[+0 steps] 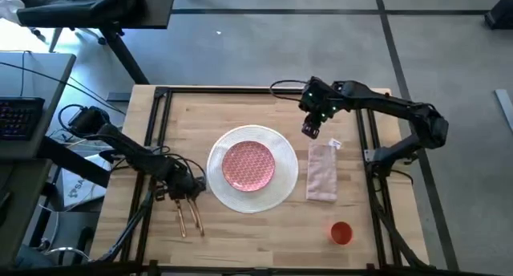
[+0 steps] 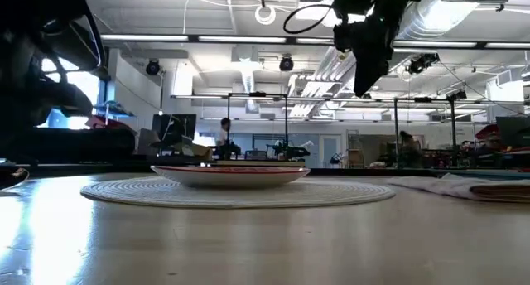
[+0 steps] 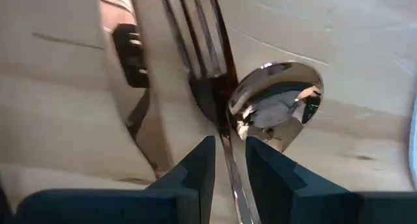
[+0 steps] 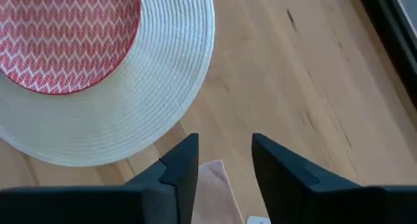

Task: Set table place
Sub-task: Put the fork on top of the pink napkin

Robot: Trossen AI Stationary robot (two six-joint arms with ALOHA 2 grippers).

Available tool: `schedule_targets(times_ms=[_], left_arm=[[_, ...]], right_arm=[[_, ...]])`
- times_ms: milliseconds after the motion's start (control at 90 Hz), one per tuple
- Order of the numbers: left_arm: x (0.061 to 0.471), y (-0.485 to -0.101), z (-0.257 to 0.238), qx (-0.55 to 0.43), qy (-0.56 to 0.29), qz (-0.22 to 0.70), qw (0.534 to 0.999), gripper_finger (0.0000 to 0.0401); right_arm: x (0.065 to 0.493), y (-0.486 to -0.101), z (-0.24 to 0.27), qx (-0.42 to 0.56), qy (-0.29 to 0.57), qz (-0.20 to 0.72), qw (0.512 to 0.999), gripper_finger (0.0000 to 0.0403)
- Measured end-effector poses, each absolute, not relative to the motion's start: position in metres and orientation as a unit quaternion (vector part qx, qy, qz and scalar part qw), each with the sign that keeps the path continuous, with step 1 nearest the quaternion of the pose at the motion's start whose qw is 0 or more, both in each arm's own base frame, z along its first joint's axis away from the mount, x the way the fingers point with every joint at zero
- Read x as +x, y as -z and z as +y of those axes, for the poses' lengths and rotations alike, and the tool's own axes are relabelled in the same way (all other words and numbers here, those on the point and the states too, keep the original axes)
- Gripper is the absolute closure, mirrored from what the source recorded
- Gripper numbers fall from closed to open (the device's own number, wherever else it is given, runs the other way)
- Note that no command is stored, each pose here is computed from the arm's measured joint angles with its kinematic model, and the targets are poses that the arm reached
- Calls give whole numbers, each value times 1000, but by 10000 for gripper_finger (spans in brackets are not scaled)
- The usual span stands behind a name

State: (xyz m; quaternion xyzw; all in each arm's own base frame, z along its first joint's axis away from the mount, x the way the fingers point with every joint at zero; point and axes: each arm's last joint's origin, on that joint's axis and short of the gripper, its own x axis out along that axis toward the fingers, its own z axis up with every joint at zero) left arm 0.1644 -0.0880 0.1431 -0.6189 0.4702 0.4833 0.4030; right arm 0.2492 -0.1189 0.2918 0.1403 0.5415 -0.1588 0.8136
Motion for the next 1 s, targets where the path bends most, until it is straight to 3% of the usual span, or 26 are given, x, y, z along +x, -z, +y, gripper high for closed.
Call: schedule_targets(times_ms=[189, 533, 678, 844, 1000], left_arm=[[162, -136, -87, -613, -488, 477, 397, 338], [163, -130, -88, -597, -500, 485, 397, 395], [162, -130, -89, -594, -500, 487, 400, 398], [167, -139, -92, -585, -506, 485, 408, 400], [176, -164, -96, -575, -509, 474, 431, 401]], right_arm=[[250, -292, -119, 142, 160, 539, 814, 279], [250, -292, -119, 154, 168, 537, 813, 279], [250, -292, -119, 154, 168, 537, 813, 279], [250, -292, -119, 157, 163, 536, 814, 279], [251, -293, -115, 191, 107, 526, 822, 279]])
